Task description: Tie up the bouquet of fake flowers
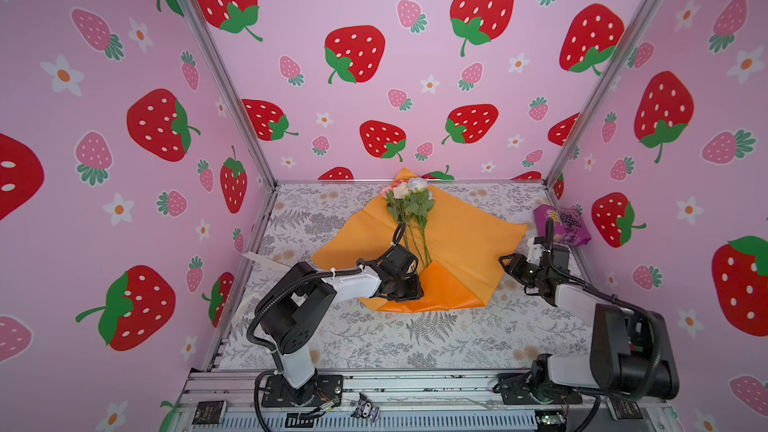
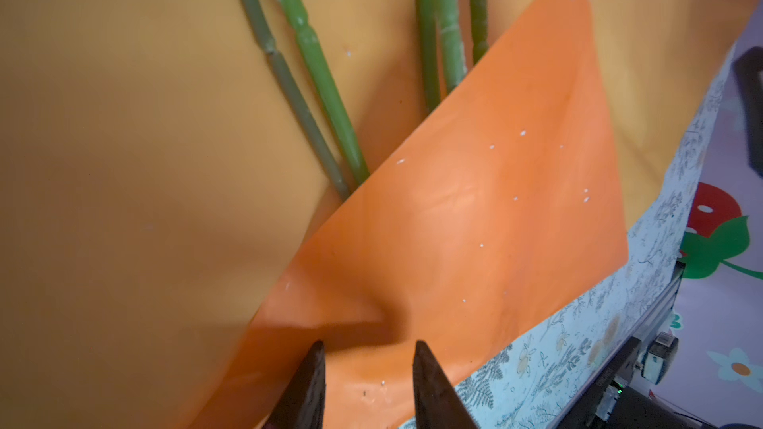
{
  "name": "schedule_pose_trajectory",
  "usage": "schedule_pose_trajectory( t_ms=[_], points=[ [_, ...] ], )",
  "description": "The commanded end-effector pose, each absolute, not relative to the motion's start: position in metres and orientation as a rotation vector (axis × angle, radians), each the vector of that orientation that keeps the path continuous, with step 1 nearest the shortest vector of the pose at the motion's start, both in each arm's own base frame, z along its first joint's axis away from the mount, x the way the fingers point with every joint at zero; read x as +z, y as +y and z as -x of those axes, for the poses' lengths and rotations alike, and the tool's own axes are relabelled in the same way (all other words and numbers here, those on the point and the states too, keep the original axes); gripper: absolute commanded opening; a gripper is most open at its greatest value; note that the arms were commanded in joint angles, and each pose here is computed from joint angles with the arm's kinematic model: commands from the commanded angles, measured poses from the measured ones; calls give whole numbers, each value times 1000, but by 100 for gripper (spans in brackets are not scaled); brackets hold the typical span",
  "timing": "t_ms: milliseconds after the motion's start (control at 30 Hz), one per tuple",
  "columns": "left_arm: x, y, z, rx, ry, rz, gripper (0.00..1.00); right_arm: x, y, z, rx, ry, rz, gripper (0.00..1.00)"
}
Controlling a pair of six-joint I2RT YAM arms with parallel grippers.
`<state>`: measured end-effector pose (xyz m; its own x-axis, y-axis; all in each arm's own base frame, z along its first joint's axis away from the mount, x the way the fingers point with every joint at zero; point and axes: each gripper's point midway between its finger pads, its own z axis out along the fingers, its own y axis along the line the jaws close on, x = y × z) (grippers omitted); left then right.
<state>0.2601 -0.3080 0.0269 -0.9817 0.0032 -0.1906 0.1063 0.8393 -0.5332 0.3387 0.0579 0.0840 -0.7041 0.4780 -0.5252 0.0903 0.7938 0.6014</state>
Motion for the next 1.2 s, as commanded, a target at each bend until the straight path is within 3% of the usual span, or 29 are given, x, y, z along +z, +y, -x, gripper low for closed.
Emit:
schedule_pose_trajectory(
  t_ms=[0,67,233,467,700,1167],
  points=[
    [27,-299,-258,-793,2838,-48,37,94,64,-319,629,2319,-393,43],
    [27,-299,-258,-800,2831,-40,37,111,102,-310,717,2292,-262,38],
    [29,-295,-258,-787,2823,-34,36,116,223,-262,964,2372,85,12],
    [29,-273,-260,-738,2805,48,34,81,316,-211,1051,2517,305,3],
    [33,-262,-262,-750,2798,62,34,60,339,-208,1030,2566,343,3],
    [57,-233,-259,-679,2759,112,35,1,317,-200,782,2772,346,0]
  ],
)
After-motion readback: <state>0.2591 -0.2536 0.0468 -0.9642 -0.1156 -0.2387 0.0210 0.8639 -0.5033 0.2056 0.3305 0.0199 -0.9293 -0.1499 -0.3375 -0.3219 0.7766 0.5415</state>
